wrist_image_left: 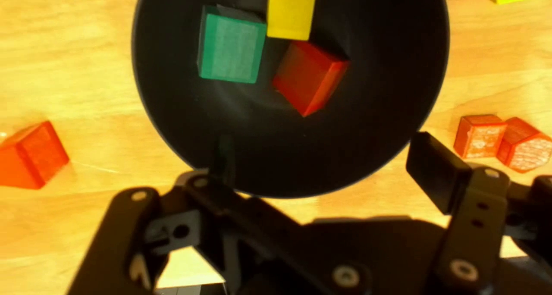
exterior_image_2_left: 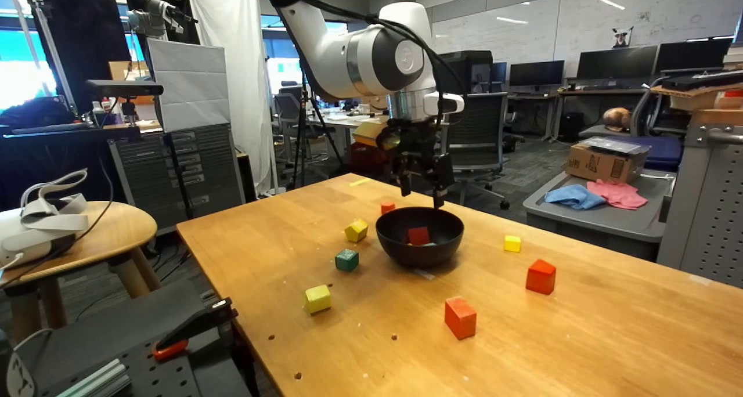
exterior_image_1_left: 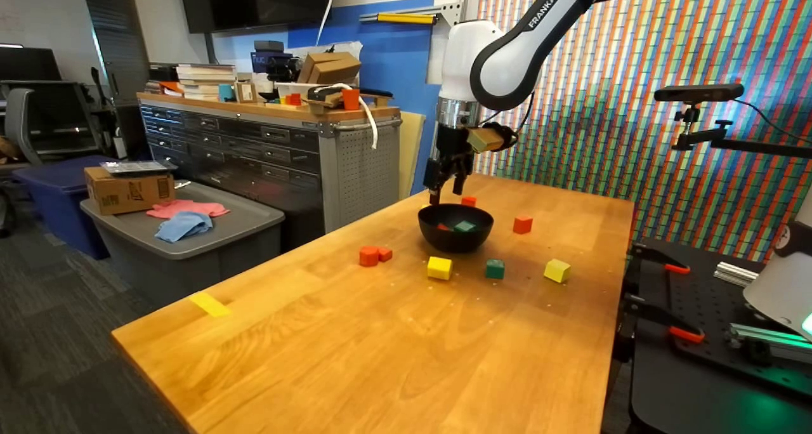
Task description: Take the blocks from the black bowl one at a time and place them on the table
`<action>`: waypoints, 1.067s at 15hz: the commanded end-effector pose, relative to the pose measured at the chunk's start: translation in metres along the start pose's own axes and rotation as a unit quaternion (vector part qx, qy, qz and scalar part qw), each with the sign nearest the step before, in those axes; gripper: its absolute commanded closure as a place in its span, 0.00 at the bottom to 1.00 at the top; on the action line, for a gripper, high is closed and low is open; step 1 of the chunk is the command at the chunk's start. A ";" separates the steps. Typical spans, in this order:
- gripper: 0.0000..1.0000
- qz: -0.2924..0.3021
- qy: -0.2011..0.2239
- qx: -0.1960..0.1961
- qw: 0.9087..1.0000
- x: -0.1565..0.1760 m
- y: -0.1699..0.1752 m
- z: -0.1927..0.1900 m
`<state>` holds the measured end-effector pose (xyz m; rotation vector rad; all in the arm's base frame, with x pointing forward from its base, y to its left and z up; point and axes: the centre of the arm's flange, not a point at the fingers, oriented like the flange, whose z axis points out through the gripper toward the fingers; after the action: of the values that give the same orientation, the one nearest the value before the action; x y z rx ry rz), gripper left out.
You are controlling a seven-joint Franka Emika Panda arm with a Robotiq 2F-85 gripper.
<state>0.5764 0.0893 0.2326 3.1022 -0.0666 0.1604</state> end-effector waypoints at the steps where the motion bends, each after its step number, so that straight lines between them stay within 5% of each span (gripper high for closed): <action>1: 0.00 0.019 -0.026 0.003 0.999 -0.007 0.010 0.006; 6: 0.12 0.040 -0.044 -0.019 0.998 0.002 0.003 0.038; 10: 0.00 0.040 -0.055 -0.036 0.997 0.005 -0.002 0.058; 16: 0.10 0.040 -0.048 -0.058 0.996 0.019 -0.018 0.077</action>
<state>0.5867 0.0940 0.1627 3.0356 -0.1874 -0.0013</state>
